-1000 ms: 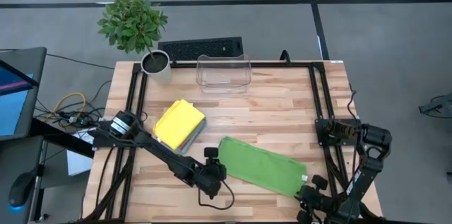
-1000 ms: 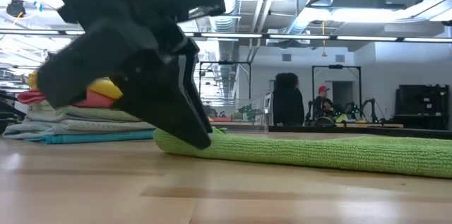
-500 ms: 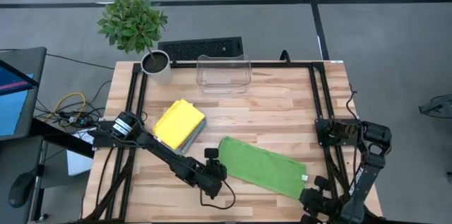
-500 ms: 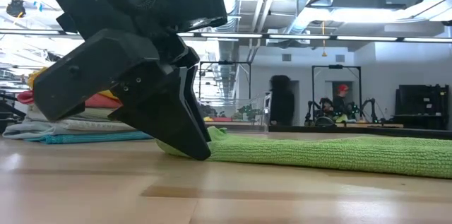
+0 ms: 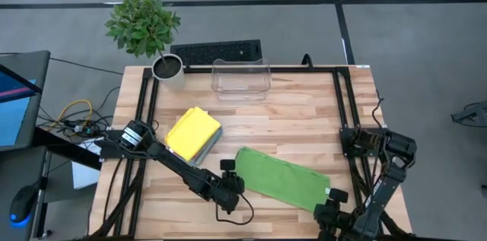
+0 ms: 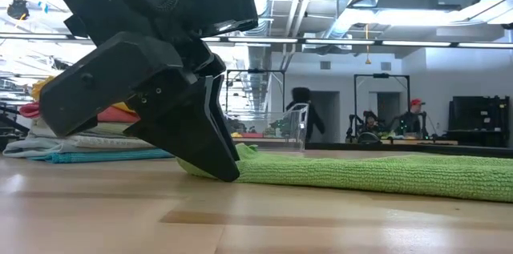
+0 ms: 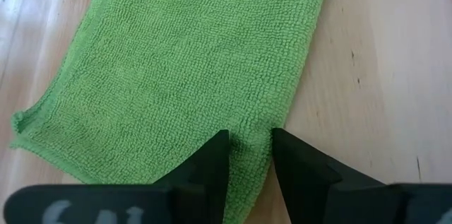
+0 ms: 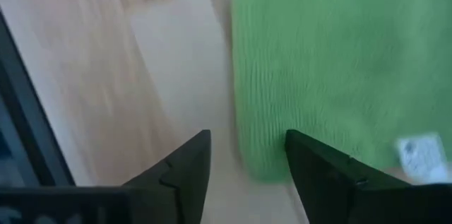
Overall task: Fold microfiber towels
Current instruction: Fold the green microfiber cloth
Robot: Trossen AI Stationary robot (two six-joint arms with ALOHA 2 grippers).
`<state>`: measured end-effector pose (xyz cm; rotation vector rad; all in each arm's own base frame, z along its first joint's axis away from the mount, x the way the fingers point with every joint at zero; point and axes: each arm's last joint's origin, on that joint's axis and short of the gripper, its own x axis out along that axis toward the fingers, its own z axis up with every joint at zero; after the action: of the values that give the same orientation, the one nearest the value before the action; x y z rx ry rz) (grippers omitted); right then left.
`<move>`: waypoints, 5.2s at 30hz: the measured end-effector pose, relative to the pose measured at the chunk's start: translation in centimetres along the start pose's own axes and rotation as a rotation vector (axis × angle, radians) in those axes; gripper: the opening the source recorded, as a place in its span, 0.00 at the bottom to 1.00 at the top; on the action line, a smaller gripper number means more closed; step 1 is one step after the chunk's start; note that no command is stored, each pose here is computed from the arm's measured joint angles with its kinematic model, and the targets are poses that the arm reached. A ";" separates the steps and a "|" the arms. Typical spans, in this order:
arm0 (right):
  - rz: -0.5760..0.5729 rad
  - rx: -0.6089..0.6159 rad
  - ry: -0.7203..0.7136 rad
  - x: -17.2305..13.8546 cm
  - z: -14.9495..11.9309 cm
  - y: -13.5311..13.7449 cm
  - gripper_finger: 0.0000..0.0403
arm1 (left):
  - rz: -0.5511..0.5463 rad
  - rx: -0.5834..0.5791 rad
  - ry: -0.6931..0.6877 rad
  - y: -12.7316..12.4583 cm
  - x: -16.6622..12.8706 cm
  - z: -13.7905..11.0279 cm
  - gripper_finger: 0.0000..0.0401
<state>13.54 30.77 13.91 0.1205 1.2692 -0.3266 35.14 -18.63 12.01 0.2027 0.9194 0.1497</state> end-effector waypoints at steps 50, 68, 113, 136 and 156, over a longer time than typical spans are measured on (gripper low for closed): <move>-0.055 -0.436 -0.096 0.7 17.8 -1.3 0.05 | 0.006 0.031 0.000 0.0 0.0 0.0 0.26; -0.019 -0.380 -0.143 3.2 19.8 -2.6 0.13 | 0.006 0.031 -0.001 0.0 0.0 0.0 0.26; -0.114 0.044 -0.526 5.3 9.9 -4.0 0.31 | 0.035 0.037 -0.013 0.3 0.2 0.1 0.26; -0.116 0.026 -0.452 8.5 10.1 -4.2 0.30 | -0.116 -0.057 -0.127 2.6 -2.6 9.1 0.26; -0.113 0.015 -0.453 8.4 9.9 -4.1 0.30 | -0.260 -0.059 -0.177 7.4 7.1 8.6 0.47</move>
<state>23.48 22.73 9.20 -0.0135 0.8256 -0.4331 45.96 -10.82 13.36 0.0395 0.7566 -0.0810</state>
